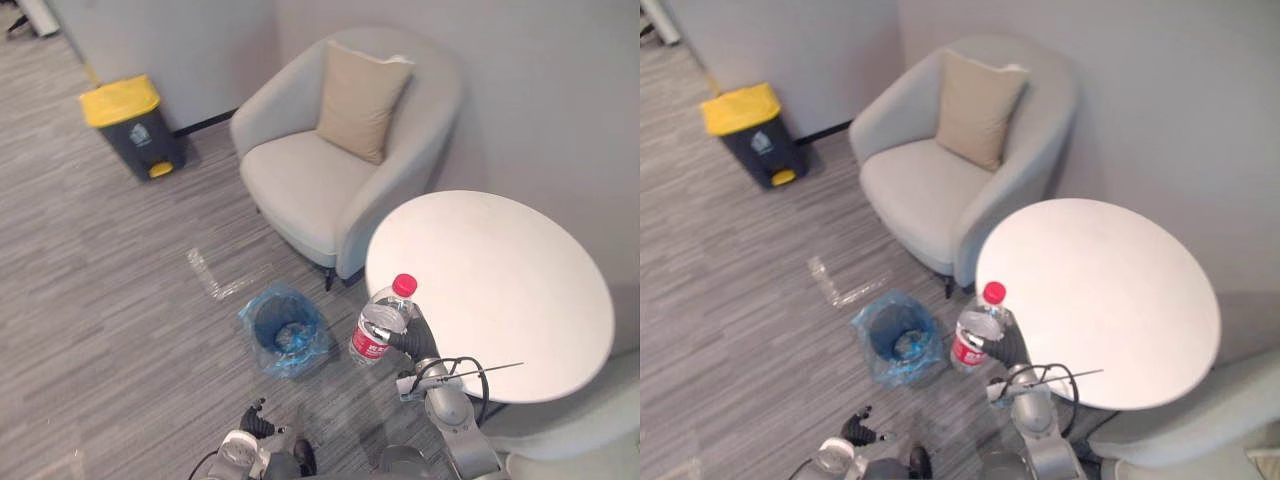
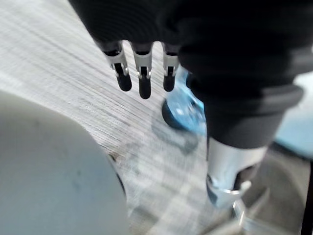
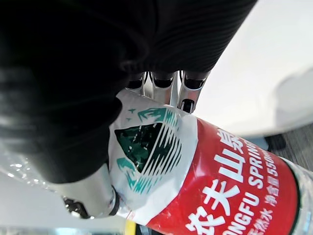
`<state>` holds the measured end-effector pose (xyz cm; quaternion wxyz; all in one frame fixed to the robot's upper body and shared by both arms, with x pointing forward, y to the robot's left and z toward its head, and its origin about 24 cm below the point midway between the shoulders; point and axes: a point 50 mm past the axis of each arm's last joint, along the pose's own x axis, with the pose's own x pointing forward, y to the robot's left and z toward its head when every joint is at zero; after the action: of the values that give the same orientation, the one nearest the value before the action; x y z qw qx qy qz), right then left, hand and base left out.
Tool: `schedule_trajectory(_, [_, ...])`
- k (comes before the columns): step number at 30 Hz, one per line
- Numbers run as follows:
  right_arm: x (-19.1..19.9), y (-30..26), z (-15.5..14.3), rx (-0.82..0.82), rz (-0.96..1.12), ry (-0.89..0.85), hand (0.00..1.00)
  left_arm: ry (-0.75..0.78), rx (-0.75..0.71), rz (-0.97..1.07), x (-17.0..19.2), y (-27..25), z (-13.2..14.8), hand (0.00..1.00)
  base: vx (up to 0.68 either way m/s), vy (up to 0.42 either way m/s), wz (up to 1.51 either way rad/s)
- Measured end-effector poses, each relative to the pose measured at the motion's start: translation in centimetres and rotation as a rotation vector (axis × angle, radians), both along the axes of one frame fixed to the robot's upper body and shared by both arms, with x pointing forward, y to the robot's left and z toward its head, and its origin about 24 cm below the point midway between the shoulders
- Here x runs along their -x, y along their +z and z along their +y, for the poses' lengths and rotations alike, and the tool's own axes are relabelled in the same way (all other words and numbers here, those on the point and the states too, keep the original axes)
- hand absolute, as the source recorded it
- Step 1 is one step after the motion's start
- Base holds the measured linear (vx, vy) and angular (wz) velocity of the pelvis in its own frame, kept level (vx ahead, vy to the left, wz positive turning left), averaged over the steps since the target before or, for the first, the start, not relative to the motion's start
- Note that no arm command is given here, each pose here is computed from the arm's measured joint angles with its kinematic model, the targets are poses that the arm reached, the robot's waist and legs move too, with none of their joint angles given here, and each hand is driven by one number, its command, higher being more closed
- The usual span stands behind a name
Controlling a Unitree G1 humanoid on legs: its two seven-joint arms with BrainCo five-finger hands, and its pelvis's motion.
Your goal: Gather rubbish on tea table into small bin, then transfer packed bag to large trash can.
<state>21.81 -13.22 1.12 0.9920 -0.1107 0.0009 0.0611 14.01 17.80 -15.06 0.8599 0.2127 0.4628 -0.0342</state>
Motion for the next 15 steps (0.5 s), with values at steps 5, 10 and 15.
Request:
schedule_trajectory(5, [1.8, -1.6, -1.2, 0.005, 0.081, -0.046, 1.0, 0.028, -0.002, 0.04, 0.9, -0.4, 0.3, 0.0, 0.33, -0.177, 0.86])
schedule_trajectory(10, [2.5, -1.7, -2.0, -0.001, 0.103, -0.092, 1.0, 0.059, 0.063, 0.041, 1.1, -0.6, -1.8, 0.0, 0.34, -0.13, 0.74])
schedule_trajectory(15, [1.8, 0.0, -1.7, -0.024, 0.016, -0.088, 1.0, 0.066, 0.095, 0.004, 0.4, -0.3, -2.8, 0.0, 0.16, 0.005, 0.34])
